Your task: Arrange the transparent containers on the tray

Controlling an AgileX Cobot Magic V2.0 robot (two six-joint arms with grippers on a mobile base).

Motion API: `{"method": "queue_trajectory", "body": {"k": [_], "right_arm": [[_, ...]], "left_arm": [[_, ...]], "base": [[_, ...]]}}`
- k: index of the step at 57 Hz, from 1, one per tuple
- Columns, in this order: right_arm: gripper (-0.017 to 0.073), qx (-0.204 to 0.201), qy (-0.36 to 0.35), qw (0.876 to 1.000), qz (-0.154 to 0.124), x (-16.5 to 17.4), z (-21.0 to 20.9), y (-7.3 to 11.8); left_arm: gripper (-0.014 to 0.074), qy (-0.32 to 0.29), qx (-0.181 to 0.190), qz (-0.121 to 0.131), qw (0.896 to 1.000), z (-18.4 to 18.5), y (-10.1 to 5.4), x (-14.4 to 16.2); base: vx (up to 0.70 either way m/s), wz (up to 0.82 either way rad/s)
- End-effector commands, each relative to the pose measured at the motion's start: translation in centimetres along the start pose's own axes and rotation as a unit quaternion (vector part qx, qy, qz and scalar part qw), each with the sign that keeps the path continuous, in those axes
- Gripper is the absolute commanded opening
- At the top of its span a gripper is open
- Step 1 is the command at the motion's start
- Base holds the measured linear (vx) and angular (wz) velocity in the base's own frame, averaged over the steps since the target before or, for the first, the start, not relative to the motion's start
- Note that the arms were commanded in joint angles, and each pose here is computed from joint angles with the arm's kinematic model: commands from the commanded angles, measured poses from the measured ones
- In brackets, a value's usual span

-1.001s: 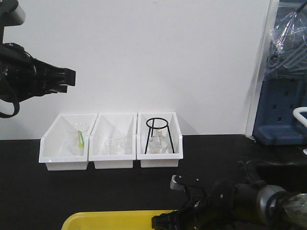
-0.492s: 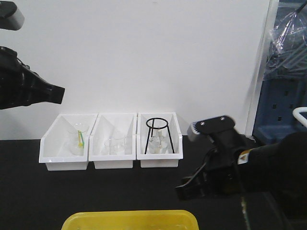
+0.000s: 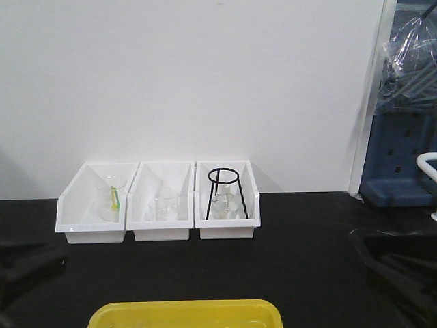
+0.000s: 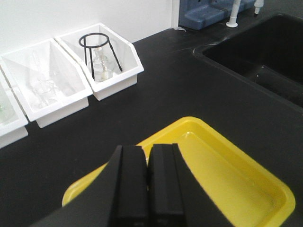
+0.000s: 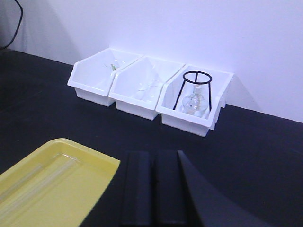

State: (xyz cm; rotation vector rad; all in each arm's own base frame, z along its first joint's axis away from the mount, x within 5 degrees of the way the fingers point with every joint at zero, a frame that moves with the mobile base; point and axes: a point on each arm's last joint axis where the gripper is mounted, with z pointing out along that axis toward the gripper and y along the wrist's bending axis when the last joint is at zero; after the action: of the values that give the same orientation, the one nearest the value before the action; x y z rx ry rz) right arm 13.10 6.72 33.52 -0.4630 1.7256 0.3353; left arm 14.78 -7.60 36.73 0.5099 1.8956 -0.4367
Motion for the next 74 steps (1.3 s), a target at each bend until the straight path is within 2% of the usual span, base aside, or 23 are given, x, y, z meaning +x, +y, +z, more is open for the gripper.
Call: {"method": "queue_trajectory", "body": {"k": [1, 7, 14, 42, 45, 49, 51, 53, 56, 61, 70, 74], "right_arm": [[-0.0013, 0.027, -0.089, 0.996, 0.001, -0.6, -0.9, -0.4], [-0.0013, 0.035, -0.110, 0.993, 0.016, 0.2, -1.3, -0.5], [-0.0013, 0.034, -0.106, 0.994, 0.016, 0.3, -1.3, -0.5], [-0.0013, 0.035, -0.108, 0.993, 0.016, 0.3, -1.2, -0.5], [-0.0013, 0.035, -0.108, 0.993, 0.016, 0.3, -1.2, -0.5], [-0.0013, 0.035, -0.108, 0.993, 0.016, 0.3, -1.2, -0.5], [-0.0013, 0.035, -0.108, 0.993, 0.016, 0.3, -1.2, -0.5], [-0.0013, 0.035, -0.108, 0.993, 0.016, 0.3, -1.2, -0.5], [-0.0013, 0.035, -0.108, 0.993, 0.016, 0.3, -1.2, -0.5], [-0.0013, 0.035, -0.108, 0.993, 0.016, 0.3, -1.2, -0.5], [-0.0013, 0.035, -0.108, 0.993, 0.016, 0.3, -1.2, -0.5], [-0.0013, 0.035, -0.108, 0.993, 0.016, 0.3, -1.2, -0.5]], "left_arm": [[0.0000, -0.069, -0.015, -0.003, 0.998, -1.0, 0.0, 0.4], [0.0000, -0.063, -0.020, 0.003, 0.998, -1.3, 0.0, 2.1], [0.0000, -0.050, -0.017, 0.001, 0.999, -1.2, -0.1, 3.0], [0.0000, -0.045, -0.015, 0.001, 0.999, -1.1, -0.1, 3.2], [0.0000, -0.044, -0.018, 0.008, 0.999, -1.2, 0.0, 3.2], [0.0000, -0.047, -0.042, 0.058, 0.996, -1.7, 0.2, 3.4], [0.0000, -0.056, -0.052, 0.067, 0.995, -2.2, 0.3, 3.7], [0.0000, -0.067, -0.065, 0.067, 0.993, -2.7, 0.4, 4.5], [0.0000, -0.098, -0.091, 0.052, 0.990, -3.7, 0.7, 5.6], [0.0000, -0.125, -0.136, 0.032, 0.982, -4.6, 1.2, 9.0], [0.0000, -0.139, -0.199, 0.019, 0.970, -4.7, 1.7, 16.3], [0.0000, -0.154, -0.224, 0.028, 0.962, -4.5, 2.0, 19.1]], "base": [[0.00, 0.00], [0.00, 0.00], [0.00, 0.00], [0.00, 0.00], [0.00, 0.00], [0.00, 0.00], [0.00, 0.00], [0.00, 0.00], [0.00, 0.00], [0.00, 0.00], [0.00, 0.00], [0.00, 0.00]]}}
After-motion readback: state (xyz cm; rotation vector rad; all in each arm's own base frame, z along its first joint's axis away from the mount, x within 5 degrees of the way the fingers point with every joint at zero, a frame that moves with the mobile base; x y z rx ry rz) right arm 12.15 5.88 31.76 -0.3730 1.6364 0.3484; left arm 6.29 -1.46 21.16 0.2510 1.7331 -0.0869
